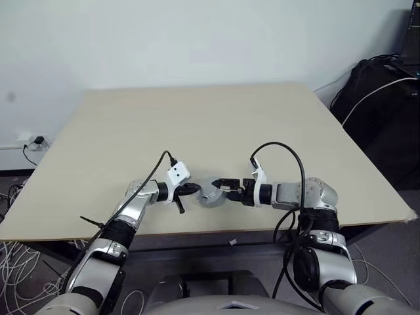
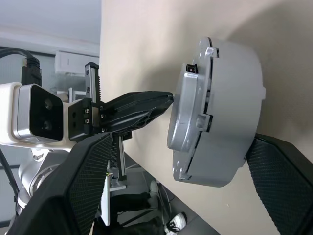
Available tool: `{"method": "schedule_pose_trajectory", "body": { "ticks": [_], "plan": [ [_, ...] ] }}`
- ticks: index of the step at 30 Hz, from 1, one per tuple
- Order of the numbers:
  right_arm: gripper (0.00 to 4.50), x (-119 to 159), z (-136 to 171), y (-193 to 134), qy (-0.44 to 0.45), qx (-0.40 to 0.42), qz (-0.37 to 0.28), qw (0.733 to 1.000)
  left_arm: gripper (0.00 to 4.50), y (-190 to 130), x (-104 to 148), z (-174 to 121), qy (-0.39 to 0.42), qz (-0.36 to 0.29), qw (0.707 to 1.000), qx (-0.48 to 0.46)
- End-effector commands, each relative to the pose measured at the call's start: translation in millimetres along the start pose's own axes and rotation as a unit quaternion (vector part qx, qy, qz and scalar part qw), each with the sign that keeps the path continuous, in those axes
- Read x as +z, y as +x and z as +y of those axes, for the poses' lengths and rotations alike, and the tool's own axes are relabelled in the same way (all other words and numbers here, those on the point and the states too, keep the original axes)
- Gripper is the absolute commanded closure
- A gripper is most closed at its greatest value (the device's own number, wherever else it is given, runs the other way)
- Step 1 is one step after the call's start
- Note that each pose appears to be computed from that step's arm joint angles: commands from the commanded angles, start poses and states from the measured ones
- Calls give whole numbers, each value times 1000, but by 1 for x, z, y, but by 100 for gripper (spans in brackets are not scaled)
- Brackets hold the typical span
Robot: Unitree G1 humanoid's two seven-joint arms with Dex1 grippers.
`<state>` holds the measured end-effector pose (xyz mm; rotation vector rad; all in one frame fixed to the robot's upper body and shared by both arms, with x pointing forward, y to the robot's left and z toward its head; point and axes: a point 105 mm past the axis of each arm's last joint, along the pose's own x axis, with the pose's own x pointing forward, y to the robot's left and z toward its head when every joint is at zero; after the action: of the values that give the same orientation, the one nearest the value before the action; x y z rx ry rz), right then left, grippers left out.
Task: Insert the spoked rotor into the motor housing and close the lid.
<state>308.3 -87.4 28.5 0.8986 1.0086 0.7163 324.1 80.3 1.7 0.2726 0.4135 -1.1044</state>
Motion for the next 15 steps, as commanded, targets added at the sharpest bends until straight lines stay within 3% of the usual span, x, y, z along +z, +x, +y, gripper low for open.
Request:
{"method": "schedule_pose_trajectory", "body": {
  "ticks": [1, 15],
  "plan": [
    [3, 11, 32, 7, -31, 62, -11, 998, 450, 9, -10, -16, -6, 25, 999, -32],
    [3, 12, 35, 20, -25, 60, -18, 998, 450, 8, -8, -16, -7, 25, 999, -32]
  ]
}}
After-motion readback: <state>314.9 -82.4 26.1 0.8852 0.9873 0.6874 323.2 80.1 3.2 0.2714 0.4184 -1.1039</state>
